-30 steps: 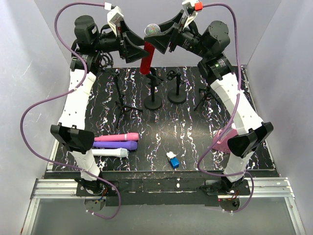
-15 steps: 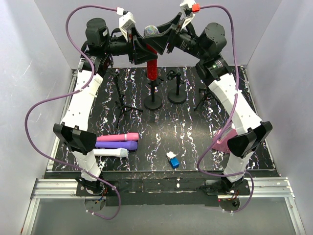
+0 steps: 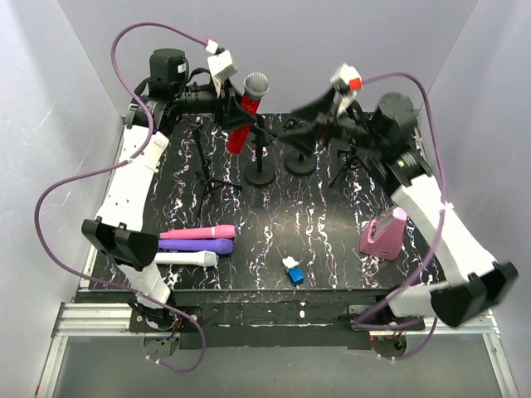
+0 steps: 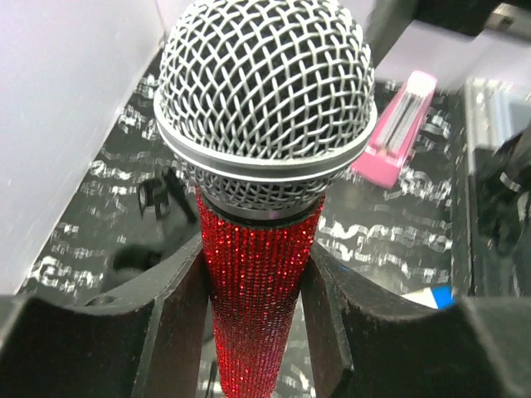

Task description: Remove the microphone from the stand

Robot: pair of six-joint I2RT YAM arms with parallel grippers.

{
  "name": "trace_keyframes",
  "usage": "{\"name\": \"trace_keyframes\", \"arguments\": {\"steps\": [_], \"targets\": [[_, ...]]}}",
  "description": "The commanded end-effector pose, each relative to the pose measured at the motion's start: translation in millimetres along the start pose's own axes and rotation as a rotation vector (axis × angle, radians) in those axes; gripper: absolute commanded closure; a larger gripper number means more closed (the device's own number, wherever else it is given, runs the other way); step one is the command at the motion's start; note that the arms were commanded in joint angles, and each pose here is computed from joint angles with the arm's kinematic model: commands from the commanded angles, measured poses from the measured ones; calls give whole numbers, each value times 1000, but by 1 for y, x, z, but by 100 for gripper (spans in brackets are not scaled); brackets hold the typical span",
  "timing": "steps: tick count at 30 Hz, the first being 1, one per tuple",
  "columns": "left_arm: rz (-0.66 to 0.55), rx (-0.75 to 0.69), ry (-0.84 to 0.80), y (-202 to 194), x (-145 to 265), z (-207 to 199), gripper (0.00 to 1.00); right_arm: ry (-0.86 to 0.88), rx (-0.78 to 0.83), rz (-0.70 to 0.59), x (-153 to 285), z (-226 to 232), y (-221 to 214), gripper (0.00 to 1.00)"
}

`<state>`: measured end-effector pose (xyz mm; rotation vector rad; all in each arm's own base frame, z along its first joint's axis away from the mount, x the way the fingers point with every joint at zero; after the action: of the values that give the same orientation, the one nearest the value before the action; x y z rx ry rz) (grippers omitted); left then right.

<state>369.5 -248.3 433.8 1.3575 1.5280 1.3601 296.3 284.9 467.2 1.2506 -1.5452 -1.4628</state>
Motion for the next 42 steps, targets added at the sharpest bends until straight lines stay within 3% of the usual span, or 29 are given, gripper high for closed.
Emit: {"name": "trace_keyframes", "arguments": {"steps": [1,7,14,19,21,26,34,42], "targets": [[195,-183,42,-41,44,-32,82,2,123,95,55,35,-26,15],[676,-344,-60,-162,92,-35,91,-135,138,261,95,39,-89,14],[986,-397,-92,-265,131,-25,91,-120,155,314,102,42,-110,15],[939,-491,225,-289,114,41,89,-97,125,316,97,44,-112,15],[953,-528,237,-302,110,53,89,-87,117,312,96,45,-110,15],[1040,-396,216,-340,108,64,86,-71,105,314,92,45,-111,15],[1067,-359,211,-366,111,64,60,-85,102,338,94,42,-117,15],[1092,-268,181,-376,110,59,52,-80,93,338,88,38,-116,15]]}}
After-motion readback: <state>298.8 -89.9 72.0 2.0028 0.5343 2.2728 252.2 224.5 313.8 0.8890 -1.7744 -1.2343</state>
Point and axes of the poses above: each gripper's point midway between its finger pads, its own x axis back along the fingers, its own z axis along the line the jaws close on, y = z × x, the point moved 2 cm from there along x, back along the fingers, and after that the axes turned 14 degrees about x, right-handed, at the moved point
